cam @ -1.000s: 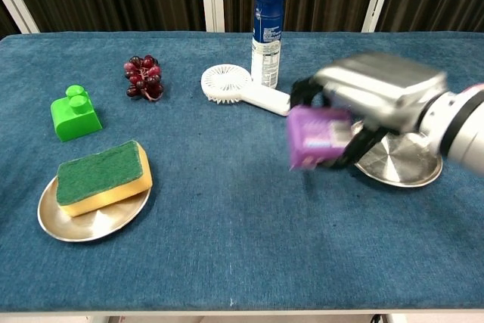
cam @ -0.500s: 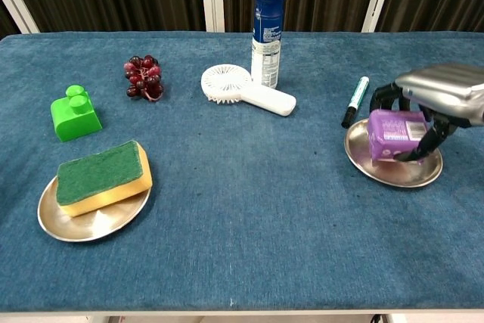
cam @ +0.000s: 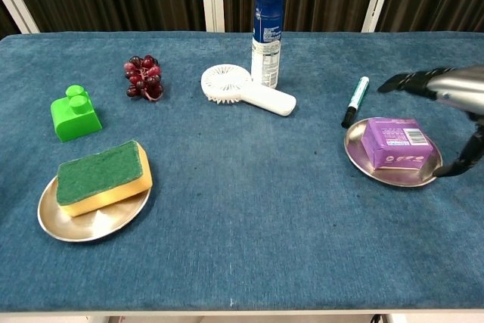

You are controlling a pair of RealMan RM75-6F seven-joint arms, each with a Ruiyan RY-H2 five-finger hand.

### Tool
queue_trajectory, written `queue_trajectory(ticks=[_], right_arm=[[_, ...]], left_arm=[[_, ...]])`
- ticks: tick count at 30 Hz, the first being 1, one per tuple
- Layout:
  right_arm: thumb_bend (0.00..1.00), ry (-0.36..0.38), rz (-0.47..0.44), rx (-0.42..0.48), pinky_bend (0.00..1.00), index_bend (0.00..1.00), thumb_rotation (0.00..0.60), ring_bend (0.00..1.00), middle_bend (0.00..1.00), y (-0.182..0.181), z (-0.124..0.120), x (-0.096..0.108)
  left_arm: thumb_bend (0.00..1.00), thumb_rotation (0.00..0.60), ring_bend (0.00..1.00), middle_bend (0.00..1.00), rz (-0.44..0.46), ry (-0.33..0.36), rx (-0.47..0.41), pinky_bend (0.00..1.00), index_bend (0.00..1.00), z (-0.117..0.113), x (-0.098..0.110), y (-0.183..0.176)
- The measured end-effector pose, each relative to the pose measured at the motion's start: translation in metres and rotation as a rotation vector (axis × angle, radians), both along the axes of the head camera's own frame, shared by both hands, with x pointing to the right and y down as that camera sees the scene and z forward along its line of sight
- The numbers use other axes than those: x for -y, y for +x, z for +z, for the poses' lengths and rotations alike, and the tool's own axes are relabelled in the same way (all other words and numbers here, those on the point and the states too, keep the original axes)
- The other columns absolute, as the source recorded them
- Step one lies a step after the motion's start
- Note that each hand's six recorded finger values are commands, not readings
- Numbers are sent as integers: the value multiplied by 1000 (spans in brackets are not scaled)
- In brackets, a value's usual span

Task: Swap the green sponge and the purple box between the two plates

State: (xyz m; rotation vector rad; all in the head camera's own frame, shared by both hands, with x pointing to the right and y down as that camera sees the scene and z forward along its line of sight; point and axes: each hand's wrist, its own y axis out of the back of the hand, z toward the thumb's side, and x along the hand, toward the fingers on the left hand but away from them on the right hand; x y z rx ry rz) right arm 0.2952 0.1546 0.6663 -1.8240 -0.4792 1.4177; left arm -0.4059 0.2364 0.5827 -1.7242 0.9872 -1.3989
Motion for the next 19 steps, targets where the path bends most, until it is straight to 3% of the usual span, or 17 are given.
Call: queue_trajectory(ticks=[6, 10, 14, 19], right_arm=[[192, 183, 89, -59, 0, 0, 600, 0, 0, 56, -50, -22], [191, 294, 238, -129, 0, 0, 600, 0, 0, 114, -86, -66], [192, 350, 316, -153, 0, 0, 600, 0, 0, 156, -112, -111], [191, 378, 313, -118, 0, 0, 600, 0, 0, 170, -127, -133]], left_arm=[[36, 600, 0, 38, -32, 46, 47, 80, 54, -13, -18, -29], [49, 600, 0, 37, -75, 55, 58, 78, 54, -8, -33, -42], [57, 600, 0, 37, -81, 48, 30, 77, 55, -5, -40, -45], [57, 600, 0, 37, -61, 41, 41, 77, 54, -3, -41, -46]])
